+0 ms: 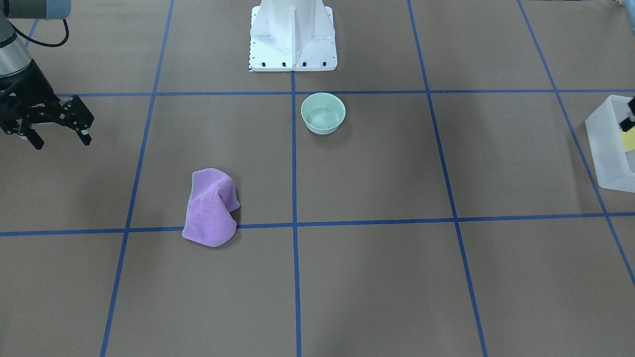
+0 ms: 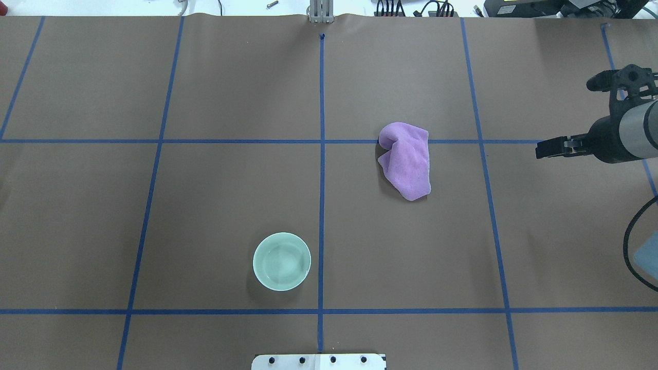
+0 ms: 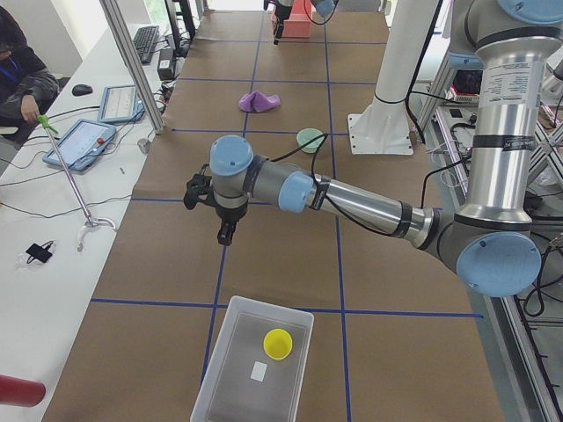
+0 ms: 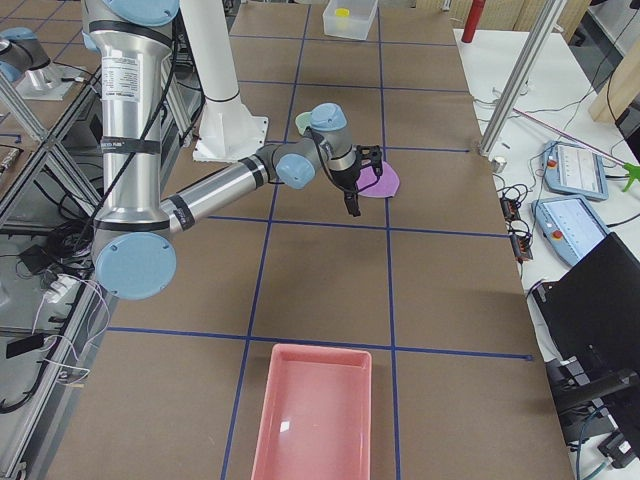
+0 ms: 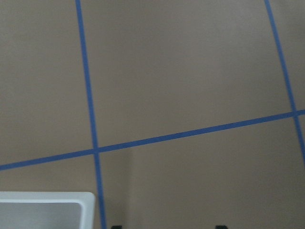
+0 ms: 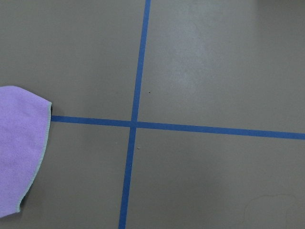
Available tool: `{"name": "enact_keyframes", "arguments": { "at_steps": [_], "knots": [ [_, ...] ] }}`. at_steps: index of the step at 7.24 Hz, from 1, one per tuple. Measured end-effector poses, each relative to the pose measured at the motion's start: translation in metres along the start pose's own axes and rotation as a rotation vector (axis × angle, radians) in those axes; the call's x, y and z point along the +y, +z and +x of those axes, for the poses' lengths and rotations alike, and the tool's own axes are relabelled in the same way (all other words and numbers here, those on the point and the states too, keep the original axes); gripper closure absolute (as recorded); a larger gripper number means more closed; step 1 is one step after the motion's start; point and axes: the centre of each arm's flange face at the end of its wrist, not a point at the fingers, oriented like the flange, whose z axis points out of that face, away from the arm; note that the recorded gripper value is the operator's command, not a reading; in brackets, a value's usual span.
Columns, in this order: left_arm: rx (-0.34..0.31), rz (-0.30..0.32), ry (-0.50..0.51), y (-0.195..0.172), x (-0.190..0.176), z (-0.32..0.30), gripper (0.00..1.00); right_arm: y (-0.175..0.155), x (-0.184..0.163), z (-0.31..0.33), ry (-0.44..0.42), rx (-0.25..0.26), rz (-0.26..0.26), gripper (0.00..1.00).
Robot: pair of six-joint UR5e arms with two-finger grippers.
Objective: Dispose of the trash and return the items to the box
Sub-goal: 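Release the cup and raise the left gripper from the clear bin, then reach the left gripper to the pale green bowl rim and grasp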
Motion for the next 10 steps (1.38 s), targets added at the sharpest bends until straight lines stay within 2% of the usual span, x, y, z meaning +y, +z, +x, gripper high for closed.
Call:
{"name": "enact_keyframes", "arguments": {
  "at_steps": [1, 4, 7, 10],
  "knots": [
    [0.028, -0.025, -0.052, 0.012, 0.013, 0.070, 0.03, 0.001, 0.000, 0.000, -0.001, 0.001, -0.002, 0.00],
    [0.043, -0.066, -0.125, 0.071, 0.059, 0.256, 0.02, 0.004, 0.000, 0.001, -0.001, 0.003, -0.004, 0.00],
    [0.040, -0.102, -0.114, 0.153, 0.127, 0.402, 0.03, 0.005, 0.001, 0.001, -0.002, 0.004, -0.005, 0.00],
    [-0.021, -0.107, -0.082, 0.222, 0.155, 0.456, 0.24, 0.004, 0.000, 0.001, -0.001, 0.004, -0.004, 0.00]
  ]
}}
